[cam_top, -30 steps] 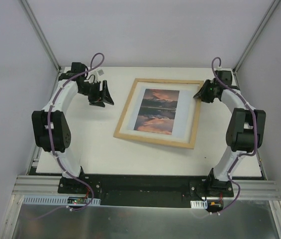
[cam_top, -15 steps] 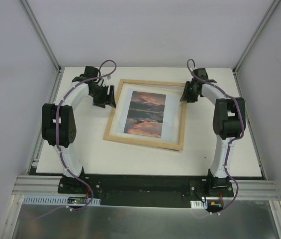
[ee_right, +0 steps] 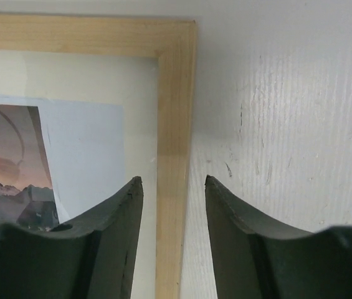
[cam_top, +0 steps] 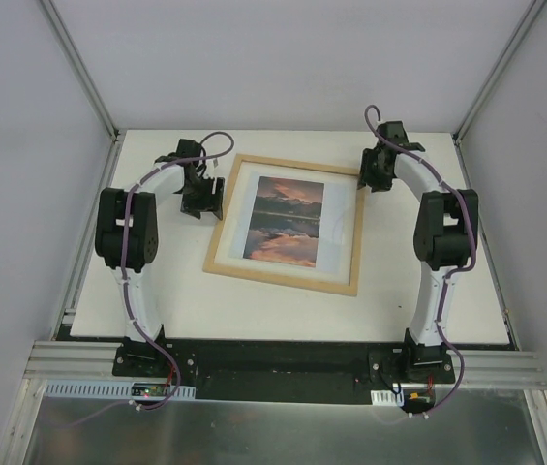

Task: Take the photo out of the frame
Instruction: Turn over the photo frame at the center of the board, then pick up the photo frame item at the center of the board.

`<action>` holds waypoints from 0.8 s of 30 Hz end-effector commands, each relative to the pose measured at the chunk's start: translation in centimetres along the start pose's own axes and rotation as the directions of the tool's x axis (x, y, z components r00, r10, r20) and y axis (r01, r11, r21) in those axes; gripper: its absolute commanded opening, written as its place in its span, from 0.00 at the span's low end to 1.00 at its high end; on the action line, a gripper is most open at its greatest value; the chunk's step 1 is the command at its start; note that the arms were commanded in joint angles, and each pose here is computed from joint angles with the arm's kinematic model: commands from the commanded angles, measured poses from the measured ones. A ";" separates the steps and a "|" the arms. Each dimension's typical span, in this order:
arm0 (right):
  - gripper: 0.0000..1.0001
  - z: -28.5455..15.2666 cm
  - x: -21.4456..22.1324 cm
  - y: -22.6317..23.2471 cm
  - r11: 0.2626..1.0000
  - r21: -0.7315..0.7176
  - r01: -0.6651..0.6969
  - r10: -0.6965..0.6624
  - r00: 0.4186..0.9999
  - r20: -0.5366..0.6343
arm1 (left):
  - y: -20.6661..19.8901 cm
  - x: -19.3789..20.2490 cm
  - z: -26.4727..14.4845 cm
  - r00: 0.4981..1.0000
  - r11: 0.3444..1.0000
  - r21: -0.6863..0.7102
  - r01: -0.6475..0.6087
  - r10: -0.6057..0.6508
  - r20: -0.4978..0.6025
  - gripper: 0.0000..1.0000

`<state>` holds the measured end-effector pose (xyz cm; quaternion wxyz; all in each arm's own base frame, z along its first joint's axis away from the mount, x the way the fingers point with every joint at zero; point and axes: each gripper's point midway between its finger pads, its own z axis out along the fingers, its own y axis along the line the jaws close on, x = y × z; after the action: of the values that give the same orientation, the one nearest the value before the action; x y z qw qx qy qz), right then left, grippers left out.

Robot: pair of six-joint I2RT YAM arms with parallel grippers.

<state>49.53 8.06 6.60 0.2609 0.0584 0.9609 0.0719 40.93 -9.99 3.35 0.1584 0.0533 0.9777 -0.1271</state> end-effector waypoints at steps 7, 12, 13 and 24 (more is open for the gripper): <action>0.55 -1.4 5.9 -1.8 0.995 0.086 0.042 -0.031 0.991 -0.132 | -2.7 -1.1 0.2 0.999 0.998 0.043 -0.038 0.038 0.016 0.67; 0.56 -0.7 9.6 -1.6 0.997 0.062 0.037 -0.021 0.970 -0.240 | -4.3 0.8 1.0 0.998 0.997 0.057 -0.061 0.062 -0.029 0.67; 0.55 -0.8 10.0 -1.6 0.998 0.057 0.034 -0.019 0.969 -0.248 | -4.8 1.2 1.1 0.997 0.996 0.065 -0.062 0.064 -0.041 0.67; 0.15 -0.7 9.0 -1.5 0.994 0.073 0.075 -0.055 0.968 -0.245 | -6.7 4.8 2.7 0.986 0.992 0.123 -0.037 0.056 -0.156 0.61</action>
<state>41.88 8.25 2.32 0.1656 0.0422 0.9841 0.0479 38.97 -16.19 2.82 0.1369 0.1052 0.9722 -0.1578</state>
